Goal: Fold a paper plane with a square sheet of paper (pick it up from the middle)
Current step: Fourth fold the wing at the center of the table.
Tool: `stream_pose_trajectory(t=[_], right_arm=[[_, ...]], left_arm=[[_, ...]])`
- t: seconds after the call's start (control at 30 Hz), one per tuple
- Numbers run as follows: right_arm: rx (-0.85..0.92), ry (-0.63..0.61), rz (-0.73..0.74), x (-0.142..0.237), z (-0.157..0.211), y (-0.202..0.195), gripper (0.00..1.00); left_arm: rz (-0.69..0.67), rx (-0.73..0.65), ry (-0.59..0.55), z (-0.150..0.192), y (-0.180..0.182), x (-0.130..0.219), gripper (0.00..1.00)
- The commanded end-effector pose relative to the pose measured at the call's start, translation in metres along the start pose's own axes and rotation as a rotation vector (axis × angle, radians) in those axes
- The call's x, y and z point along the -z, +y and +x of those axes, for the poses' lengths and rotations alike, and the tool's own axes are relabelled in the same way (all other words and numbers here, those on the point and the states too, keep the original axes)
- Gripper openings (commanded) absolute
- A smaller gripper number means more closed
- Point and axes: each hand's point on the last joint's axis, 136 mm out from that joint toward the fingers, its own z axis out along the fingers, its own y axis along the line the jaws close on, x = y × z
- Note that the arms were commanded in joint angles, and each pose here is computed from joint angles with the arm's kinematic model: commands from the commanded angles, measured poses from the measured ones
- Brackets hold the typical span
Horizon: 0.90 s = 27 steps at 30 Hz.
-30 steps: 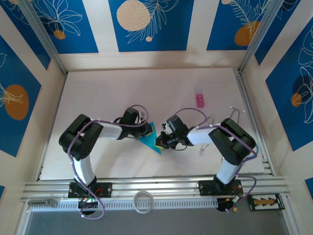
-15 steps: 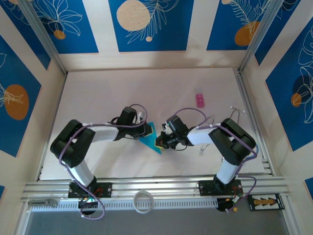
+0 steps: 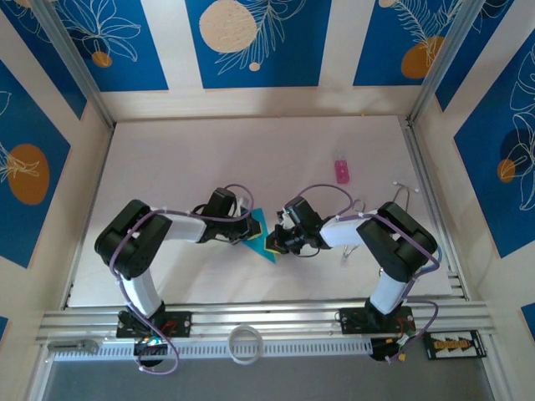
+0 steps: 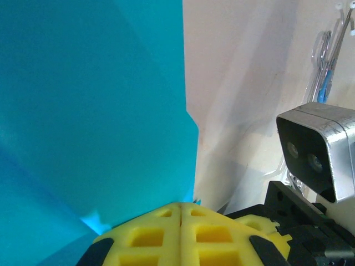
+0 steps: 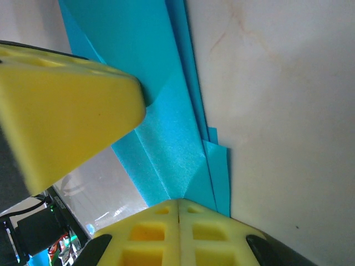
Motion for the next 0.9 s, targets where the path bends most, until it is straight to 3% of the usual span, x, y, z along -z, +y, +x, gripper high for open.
stream_pose_trajectory(t=[0.0, 0.17, 0.3, 0.87], right_arm=[[-0.074, 0.075, 0.193, -0.003, 0.028, -0.052, 0.0], [-0.05, 0.095, 0.293, -0.002, 0.032, -0.063, 0.0], [-0.026, 0.115, 0.355, -0.001, 0.036, -0.069, 0.0], [-0.033, 0.117, 0.337, -0.001, 0.037, -0.069, 0.0]], left_arm=[[-0.046, -0.002, 0.025, 0.009, 0.016, -0.006, 0.03], [-0.145, 0.05, -0.008, -0.004, 0.057, -0.003, 0.0], [-0.15, 0.049, -0.036, -0.023, 0.059, 0.002, 0.0], [-0.084, 0.069, -0.116, -0.081, 0.062, 0.018, 0.04]])
